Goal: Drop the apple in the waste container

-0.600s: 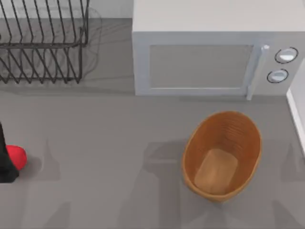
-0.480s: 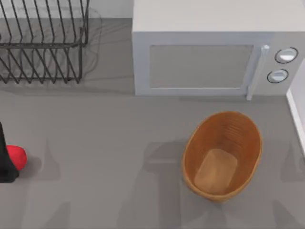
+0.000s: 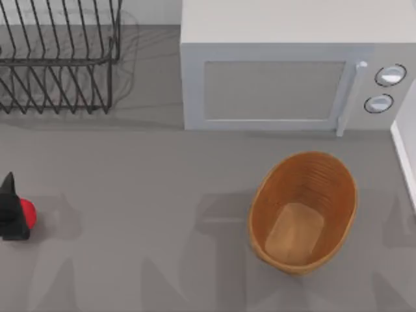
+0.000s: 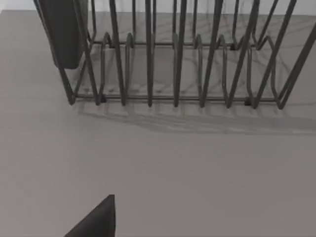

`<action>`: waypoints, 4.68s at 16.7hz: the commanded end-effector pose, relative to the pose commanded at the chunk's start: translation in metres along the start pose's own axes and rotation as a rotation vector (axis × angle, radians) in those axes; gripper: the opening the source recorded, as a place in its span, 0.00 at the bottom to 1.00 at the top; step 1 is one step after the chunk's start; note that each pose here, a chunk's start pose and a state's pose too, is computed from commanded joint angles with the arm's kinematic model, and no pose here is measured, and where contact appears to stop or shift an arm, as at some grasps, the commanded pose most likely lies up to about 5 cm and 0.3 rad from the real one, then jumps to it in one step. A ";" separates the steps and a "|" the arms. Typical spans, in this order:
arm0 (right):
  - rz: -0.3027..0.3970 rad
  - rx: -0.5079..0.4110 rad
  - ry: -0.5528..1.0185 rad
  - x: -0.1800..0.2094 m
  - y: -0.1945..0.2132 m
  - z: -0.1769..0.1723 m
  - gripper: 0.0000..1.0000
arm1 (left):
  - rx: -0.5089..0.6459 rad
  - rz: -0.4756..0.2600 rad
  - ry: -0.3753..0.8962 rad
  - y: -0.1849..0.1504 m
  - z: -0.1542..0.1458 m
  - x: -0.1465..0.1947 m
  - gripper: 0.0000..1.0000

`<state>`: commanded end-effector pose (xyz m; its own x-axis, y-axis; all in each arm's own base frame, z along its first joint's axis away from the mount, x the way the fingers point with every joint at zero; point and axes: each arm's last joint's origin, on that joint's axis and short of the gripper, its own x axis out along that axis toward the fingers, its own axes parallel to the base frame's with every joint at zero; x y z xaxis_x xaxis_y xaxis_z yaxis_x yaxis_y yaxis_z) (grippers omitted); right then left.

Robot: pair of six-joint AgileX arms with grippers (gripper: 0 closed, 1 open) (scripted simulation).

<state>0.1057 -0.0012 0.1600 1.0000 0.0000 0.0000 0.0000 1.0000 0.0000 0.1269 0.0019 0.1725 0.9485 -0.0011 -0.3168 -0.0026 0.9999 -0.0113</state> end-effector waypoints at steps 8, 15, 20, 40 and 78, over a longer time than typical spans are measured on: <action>0.000 0.000 0.000 0.000 0.000 0.000 1.00 | -0.055 -0.011 0.536 0.007 0.001 0.056 1.00; 0.000 0.000 0.000 0.000 0.000 0.000 1.00 | -0.076 -0.017 0.672 0.010 -0.003 0.076 1.00; 0.000 0.000 0.000 0.000 0.000 0.000 1.00 | -0.076 -0.018 0.669 0.010 -0.006 0.082 1.00; 0.000 0.000 0.000 0.000 0.000 0.000 1.00 | -0.076 -0.017 0.672 0.007 -0.046 0.131 0.55; 0.000 0.000 0.000 0.000 0.000 0.000 1.00 | -0.041 0.033 0.672 0.011 0.099 0.082 0.00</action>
<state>0.1057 -0.0012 0.1600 1.0000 0.0000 0.0000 0.0000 1.0000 0.0000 0.2356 0.0135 0.2404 0.5447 0.0090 -0.8386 -0.0526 0.9983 -0.0235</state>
